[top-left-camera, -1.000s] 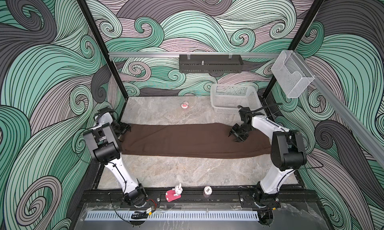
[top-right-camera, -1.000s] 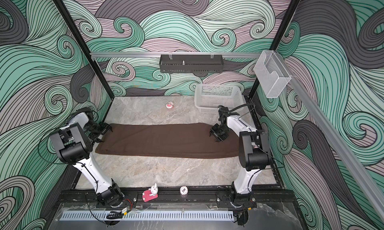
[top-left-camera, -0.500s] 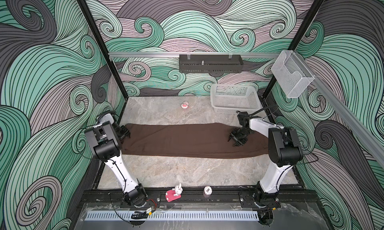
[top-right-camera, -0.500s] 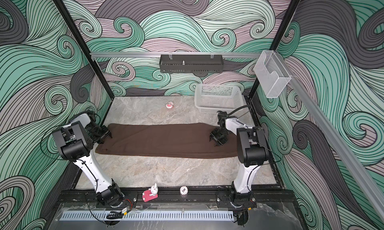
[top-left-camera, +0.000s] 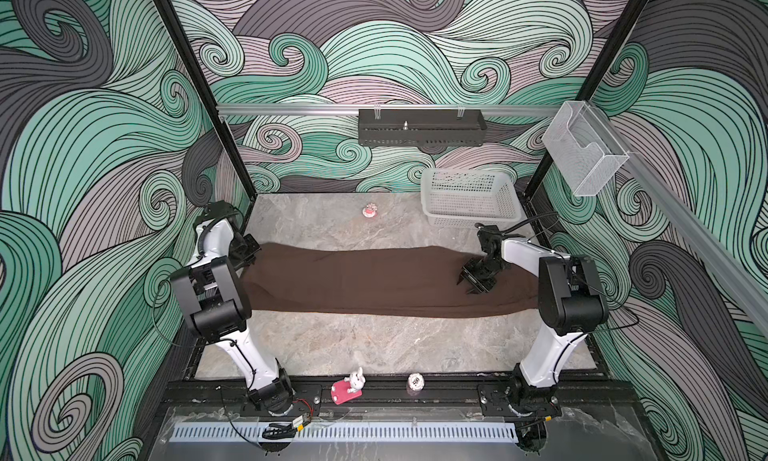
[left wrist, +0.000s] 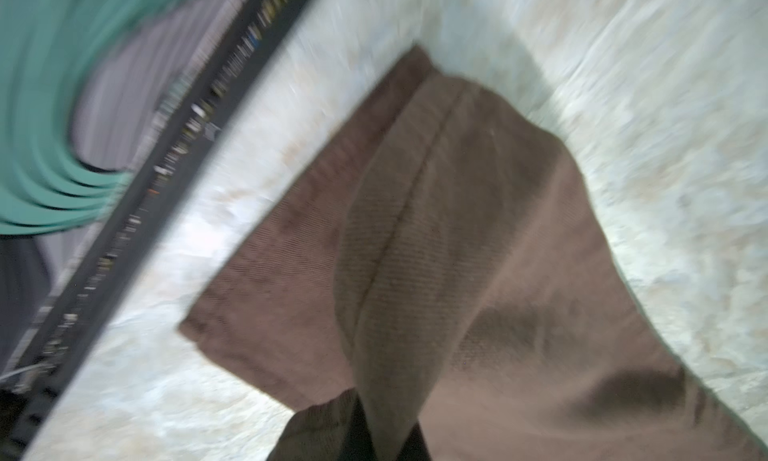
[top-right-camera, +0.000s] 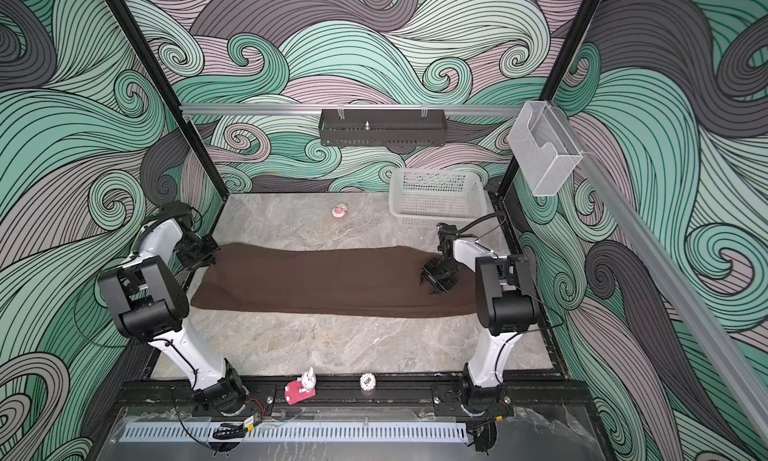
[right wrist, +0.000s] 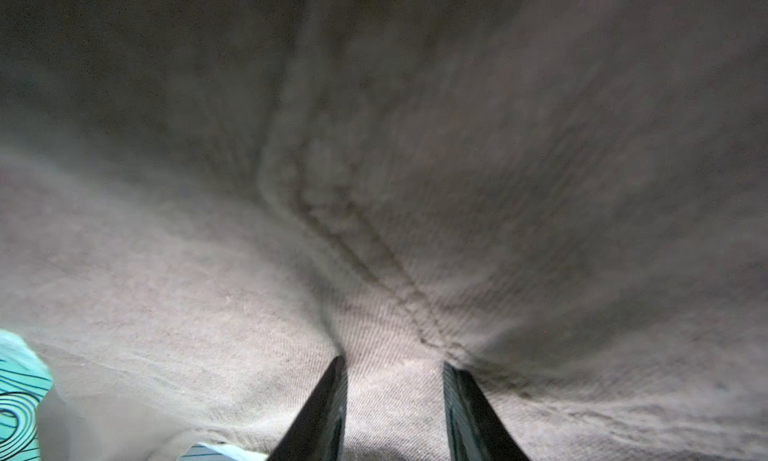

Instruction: Fold and stack the trousers

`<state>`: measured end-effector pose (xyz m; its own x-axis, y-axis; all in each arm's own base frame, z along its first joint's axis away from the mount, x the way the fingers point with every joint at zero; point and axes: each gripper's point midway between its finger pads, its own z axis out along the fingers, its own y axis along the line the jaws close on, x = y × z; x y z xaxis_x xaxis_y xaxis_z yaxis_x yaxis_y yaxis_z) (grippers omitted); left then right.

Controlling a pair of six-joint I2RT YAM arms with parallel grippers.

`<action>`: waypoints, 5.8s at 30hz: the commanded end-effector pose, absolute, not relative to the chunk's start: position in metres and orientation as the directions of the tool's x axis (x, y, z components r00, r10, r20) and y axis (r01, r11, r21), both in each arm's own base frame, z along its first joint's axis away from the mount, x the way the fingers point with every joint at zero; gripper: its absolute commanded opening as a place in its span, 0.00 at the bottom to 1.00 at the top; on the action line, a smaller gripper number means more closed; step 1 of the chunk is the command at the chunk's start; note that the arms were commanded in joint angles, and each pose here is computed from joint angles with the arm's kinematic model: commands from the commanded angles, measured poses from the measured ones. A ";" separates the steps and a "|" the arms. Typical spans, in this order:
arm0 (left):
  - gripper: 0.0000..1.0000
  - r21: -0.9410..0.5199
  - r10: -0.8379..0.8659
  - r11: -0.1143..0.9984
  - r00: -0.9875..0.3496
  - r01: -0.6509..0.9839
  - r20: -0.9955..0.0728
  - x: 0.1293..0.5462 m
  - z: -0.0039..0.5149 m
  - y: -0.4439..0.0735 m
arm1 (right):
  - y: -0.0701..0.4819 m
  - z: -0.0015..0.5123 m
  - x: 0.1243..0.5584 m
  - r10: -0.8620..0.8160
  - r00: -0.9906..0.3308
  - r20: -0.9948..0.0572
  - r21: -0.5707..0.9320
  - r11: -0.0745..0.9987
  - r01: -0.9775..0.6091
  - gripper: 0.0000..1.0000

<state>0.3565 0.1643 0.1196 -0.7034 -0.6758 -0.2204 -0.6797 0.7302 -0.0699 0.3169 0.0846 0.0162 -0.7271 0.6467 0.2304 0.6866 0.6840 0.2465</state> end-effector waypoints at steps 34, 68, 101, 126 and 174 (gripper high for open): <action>0.00 -0.200 -0.386 0.917 -0.892 -0.344 -0.236 0.364 0.179 -0.022 | 0.067 0.001 0.309 0.691 -0.669 0.274 0.214 0.634 0.743 0.02; 0.69 -0.237 0.237 0.937 -0.966 0.255 -0.103 0.311 0.125 -0.331 | 0.044 0.043 0.319 0.710 -0.660 0.246 0.329 0.579 0.746 0.17; 0.40 -0.433 0.489 0.789 -0.872 0.435 0.015 0.293 0.072 -0.364 | 0.037 0.040 0.304 0.690 -0.672 0.270 0.318 0.594 0.739 0.17; 0.00 -0.113 -0.173 0.981 -0.972 -0.156 -0.157 0.344 0.151 -0.148 | 0.036 0.033 0.312 0.698 -0.657 0.285 0.303 0.584 0.753 0.17; 0.01 0.435 -0.580 0.736 -0.815 -0.519 0.009 0.345 0.104 0.184 | 0.052 0.054 0.266 0.754 -0.578 0.313 0.158 0.559 0.814 0.49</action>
